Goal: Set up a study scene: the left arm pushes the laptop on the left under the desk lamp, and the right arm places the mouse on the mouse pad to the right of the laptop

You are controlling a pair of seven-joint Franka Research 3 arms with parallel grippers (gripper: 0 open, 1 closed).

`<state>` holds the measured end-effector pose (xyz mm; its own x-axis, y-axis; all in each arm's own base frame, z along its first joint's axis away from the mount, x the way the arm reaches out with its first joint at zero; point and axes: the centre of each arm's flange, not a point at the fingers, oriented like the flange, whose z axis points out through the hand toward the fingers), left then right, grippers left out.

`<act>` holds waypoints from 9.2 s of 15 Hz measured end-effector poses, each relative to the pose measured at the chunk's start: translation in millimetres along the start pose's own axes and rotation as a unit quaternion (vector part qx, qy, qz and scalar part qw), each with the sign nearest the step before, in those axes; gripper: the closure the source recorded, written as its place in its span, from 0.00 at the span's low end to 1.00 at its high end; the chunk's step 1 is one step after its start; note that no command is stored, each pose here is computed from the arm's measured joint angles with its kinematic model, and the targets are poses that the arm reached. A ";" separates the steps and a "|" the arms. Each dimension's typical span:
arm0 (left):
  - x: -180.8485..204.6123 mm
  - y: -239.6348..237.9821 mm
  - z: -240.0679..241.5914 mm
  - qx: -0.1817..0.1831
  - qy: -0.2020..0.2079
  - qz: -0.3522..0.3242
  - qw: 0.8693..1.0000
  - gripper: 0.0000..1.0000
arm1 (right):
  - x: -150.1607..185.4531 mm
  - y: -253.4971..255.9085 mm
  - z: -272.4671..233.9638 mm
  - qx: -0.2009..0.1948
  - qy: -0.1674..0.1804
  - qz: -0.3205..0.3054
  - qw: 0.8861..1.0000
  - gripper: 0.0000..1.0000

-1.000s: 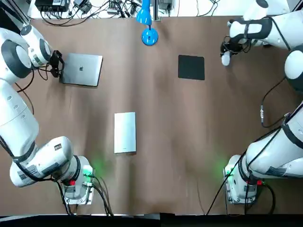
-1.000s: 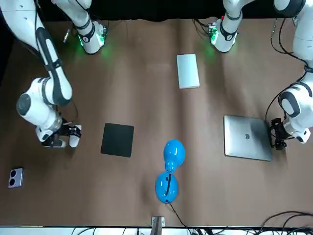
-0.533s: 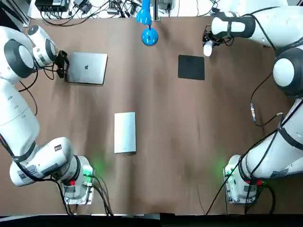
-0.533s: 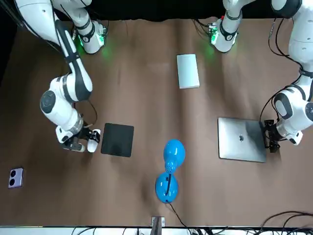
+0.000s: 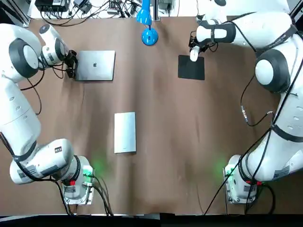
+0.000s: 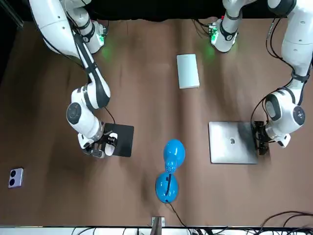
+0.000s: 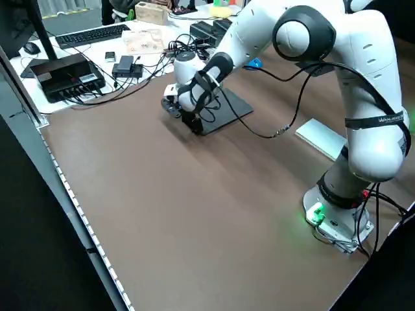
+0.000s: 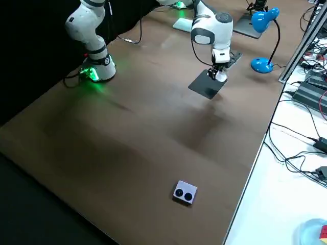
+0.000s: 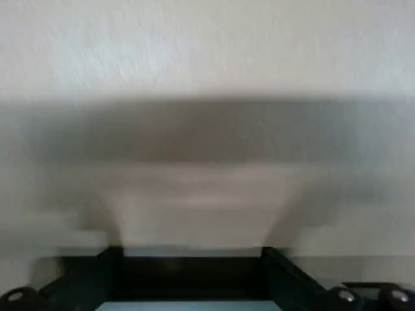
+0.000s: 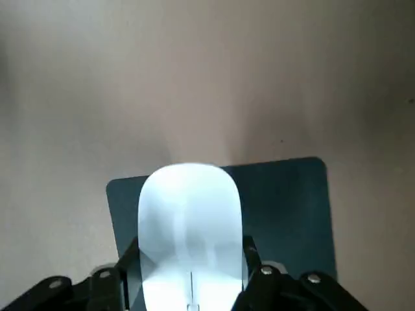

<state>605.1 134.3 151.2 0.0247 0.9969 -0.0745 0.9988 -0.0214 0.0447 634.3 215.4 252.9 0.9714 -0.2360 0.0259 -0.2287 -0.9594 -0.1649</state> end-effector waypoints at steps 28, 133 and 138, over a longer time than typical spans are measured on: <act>-302.7 -7.3 25.9 0.030 -0.020 0.001 0.999 0.00 | -20.5 4.8 69.7 -0.046 -0.011 -0.045 0.998 0.37; -177.9 7.1 -476.2 -0.017 0.046 0.706 0.707 0.00 | 65.0 217.1 -341.4 -0.068 -0.063 -0.062 0.994 0.00; -177.5 7.2 -476.7 -0.017 0.047 0.713 0.699 0.00 | 64.9 217.0 -341.7 -0.068 -0.063 -0.062 0.994 0.00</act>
<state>587.4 -6.8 639.6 0.9902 -0.0357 0.1350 -0.0401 -0.9987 0.0305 626.0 -60.9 555.7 0.9910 -0.1018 -0.0871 -0.1050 -0.9939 -0.0325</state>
